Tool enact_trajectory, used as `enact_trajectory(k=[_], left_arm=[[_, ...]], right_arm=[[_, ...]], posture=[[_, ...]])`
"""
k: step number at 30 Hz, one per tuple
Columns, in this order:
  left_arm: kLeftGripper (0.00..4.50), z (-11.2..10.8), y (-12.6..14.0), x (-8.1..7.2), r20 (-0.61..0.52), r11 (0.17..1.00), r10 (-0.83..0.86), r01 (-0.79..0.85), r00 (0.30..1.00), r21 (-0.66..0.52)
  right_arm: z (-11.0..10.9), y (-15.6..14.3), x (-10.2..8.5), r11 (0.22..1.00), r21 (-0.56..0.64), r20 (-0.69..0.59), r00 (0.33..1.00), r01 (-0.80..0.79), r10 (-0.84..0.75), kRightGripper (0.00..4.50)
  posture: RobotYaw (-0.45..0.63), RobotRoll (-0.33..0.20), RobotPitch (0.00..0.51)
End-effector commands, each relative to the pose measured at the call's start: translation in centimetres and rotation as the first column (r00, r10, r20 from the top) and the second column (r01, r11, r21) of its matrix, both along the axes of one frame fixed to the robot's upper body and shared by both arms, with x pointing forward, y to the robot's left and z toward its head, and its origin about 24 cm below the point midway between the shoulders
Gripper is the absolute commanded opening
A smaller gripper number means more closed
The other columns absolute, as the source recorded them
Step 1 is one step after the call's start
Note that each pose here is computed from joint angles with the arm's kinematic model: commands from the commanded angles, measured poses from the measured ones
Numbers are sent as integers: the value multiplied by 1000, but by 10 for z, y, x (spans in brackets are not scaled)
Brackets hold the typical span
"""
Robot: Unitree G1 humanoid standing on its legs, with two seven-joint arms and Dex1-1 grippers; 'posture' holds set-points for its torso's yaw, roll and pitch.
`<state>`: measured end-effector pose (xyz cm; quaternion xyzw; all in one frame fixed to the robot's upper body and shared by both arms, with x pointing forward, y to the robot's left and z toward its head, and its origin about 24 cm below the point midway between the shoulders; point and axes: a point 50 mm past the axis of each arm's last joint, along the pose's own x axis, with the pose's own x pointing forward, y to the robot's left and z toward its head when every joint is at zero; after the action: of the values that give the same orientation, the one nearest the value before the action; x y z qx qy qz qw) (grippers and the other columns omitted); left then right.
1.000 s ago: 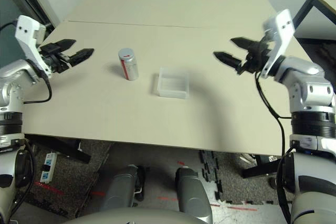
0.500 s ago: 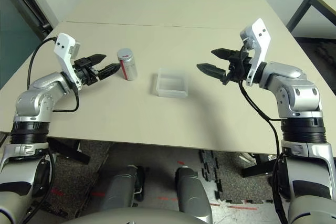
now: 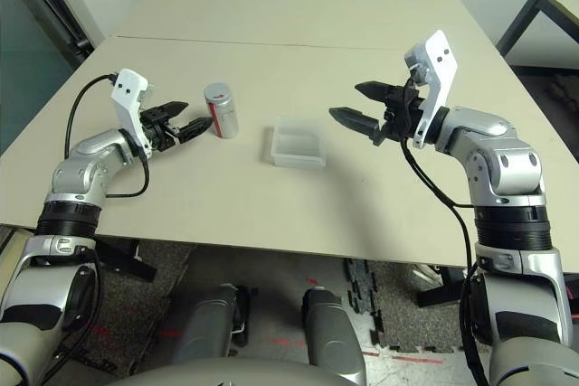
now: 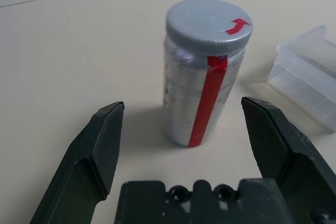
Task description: Pour the medicine from the bottle into the box.
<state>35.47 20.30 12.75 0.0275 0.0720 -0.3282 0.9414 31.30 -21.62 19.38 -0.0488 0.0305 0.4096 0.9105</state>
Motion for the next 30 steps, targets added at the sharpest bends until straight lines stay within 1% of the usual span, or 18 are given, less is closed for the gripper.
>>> enact_trajectory(k=[1,10,16,24,30], left_arm=[[4489,-4,-3,3,-5,999,-25,25,1000,37],[4489,-6,-9,16,4,996,-48,47,999,79],[4489,-6,-7,23,15,994,-39,37,999,104],[4489,-8,-11,29,21,990,-48,45,999,130],[4489,-17,-17,30,4,988,-48,47,999,144]], right_arm=[[-1,1,-4,1000,11,2,1000,1,-1,4500],[-5,-1,-6,1000,14,-4,1000,12,-11,4500],[-7,-3,-6,999,20,-7,1000,25,-25,4500],[-7,-4,-7,999,26,-5,999,35,-35,4500],[-6,-3,-7,999,28,-4,999,36,-36,4500]], posture=[[-46,0,98],[-70,0,95],[-85,0,95],[-94,0,97],[-98,0,98]])
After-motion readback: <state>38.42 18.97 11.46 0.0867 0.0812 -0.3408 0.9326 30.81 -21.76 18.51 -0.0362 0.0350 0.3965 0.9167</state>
